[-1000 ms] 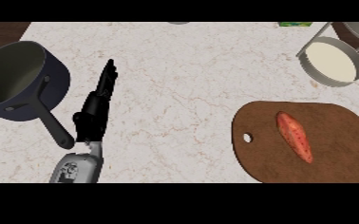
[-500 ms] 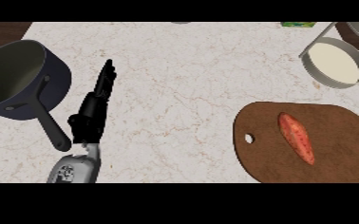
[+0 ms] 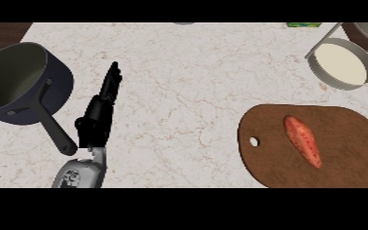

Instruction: Pick the squash from the cutting board and place it in the tiered basket

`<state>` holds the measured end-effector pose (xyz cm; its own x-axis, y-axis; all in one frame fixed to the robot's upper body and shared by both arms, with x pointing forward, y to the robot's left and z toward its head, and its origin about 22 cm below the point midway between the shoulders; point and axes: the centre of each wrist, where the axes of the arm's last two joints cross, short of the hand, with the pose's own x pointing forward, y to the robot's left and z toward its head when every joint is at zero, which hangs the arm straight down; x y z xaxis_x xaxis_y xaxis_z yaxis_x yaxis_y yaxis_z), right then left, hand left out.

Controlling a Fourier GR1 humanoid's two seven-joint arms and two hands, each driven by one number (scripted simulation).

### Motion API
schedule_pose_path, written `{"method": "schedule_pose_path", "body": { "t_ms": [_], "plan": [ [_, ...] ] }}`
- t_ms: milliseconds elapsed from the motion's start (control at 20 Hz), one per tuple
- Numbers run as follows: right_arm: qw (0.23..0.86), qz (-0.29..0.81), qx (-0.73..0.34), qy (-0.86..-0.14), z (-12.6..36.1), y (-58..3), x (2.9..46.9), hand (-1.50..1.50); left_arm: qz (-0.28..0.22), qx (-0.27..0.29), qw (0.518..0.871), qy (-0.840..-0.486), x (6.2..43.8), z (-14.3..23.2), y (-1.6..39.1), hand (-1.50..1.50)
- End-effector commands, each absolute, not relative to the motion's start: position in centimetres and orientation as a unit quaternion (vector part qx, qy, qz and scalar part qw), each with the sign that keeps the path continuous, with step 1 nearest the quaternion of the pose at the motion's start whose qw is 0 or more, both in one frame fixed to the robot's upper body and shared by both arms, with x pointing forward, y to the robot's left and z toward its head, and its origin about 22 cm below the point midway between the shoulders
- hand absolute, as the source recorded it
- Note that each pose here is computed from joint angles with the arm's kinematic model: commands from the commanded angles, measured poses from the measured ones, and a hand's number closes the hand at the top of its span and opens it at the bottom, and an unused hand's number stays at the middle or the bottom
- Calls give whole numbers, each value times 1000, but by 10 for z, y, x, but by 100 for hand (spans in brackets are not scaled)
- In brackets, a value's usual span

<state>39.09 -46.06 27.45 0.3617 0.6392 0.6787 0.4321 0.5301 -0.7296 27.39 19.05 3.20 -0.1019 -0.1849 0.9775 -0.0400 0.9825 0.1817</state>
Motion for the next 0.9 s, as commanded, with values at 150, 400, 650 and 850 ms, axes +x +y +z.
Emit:
{"method": "schedule_pose_path", "body": {
  "t_ms": [150, 400, 650, 850],
  "plan": [
    [672, -53, -485, -557, 308, -515, 346, -150, -48, 91, 667, -738, 281, 34, 200, 0],
    [677, -139, -457, -560, 278, -575, 288, -150, -46, 97, 668, -736, 266, 18, 221, 0],
    [672, -153, -440, -576, 260, -622, 217, -150, -43, 95, 668, -737, 262, 29, 203, 0],
    [677, -137, -419, -589, 245, -651, 155, -150, -35, 98, 666, -739, 262, 33, 201, 0]
  ]
}}
